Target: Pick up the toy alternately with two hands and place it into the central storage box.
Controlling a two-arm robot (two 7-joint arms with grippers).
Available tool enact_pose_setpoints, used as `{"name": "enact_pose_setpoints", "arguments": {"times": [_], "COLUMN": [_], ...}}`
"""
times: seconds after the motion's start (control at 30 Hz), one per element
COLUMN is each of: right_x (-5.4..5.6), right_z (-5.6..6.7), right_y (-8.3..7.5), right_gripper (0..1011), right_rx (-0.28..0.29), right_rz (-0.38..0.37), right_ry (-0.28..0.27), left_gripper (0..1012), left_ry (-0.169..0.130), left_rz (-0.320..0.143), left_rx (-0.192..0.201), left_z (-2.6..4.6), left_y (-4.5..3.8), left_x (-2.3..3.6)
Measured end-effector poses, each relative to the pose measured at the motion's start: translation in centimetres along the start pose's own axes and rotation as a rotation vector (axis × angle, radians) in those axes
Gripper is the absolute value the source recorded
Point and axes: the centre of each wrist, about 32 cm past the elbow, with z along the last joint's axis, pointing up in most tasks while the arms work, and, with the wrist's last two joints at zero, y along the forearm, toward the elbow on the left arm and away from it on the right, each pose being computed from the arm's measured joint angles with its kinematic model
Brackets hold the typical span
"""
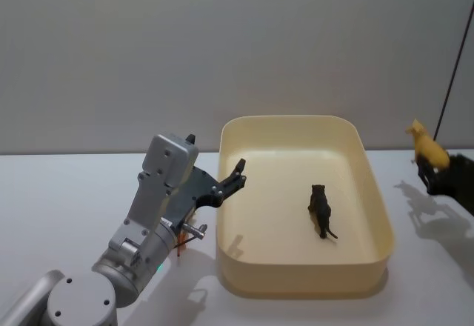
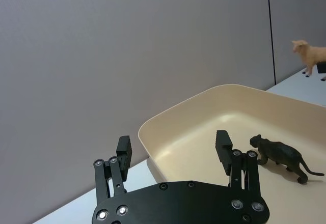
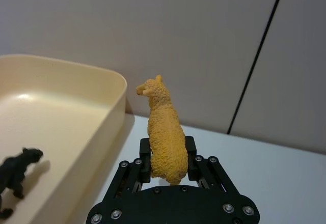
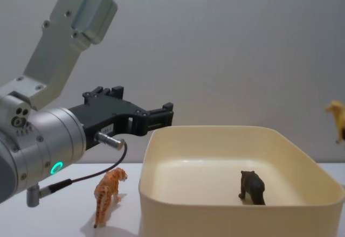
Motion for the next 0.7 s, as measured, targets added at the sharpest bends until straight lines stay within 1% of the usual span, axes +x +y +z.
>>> {"name": "enact_pose_setpoints", "arguments": {"times": [0.1, 0.27, 0.37, 0.43, 0.53, 0.57, 0.7], "right_x": [-0.3, -0.8, -1.2, -1.4, -2.1, -2.1, -3.1], "right_z": [1.0, 2.2, 2.9, 3.1, 3.6, 3.6, 3.9], "right_y": [0.5, 1.4, 2.2, 2.6, 3.5, 3.5, 4.7], "right_gripper": [358, 358, 358, 358, 358, 358, 358], "right_rx": [0.034, 0.061, 0.063, 0.062, 0.051, 0.051, 0.036], "right_rz": [0.019, 0.047, 0.068, 0.078, 0.108, 0.108, 0.140], "right_ry": [0.006, 0.011, 0.011, 0.010, 0.006, 0.006, -0.004], "left_gripper": [1001, 1001, 1001, 1001, 1001, 1001, 1001], "left_ry": [0.000, 0.000, 0.000, 0.000, 0.000, 0.000, 0.000], "left_rz": [0.000, 0.000, 0.000, 0.000, 0.000, 0.000, 0.000], "left_rx": [0.000, 0.000, 0.000, 0.000, 0.000, 0.000, 0.000], "left_z": [0.00, 0.00, 0.00, 0.00, 0.00, 0.00, 0.00], "left_y": [0.00, 0.00, 0.00, 0.00, 0.00, 0.00, 0.00], "left_x": [0.00, 0.00, 0.00, 0.00, 0.00, 0.00, 0.00]}}
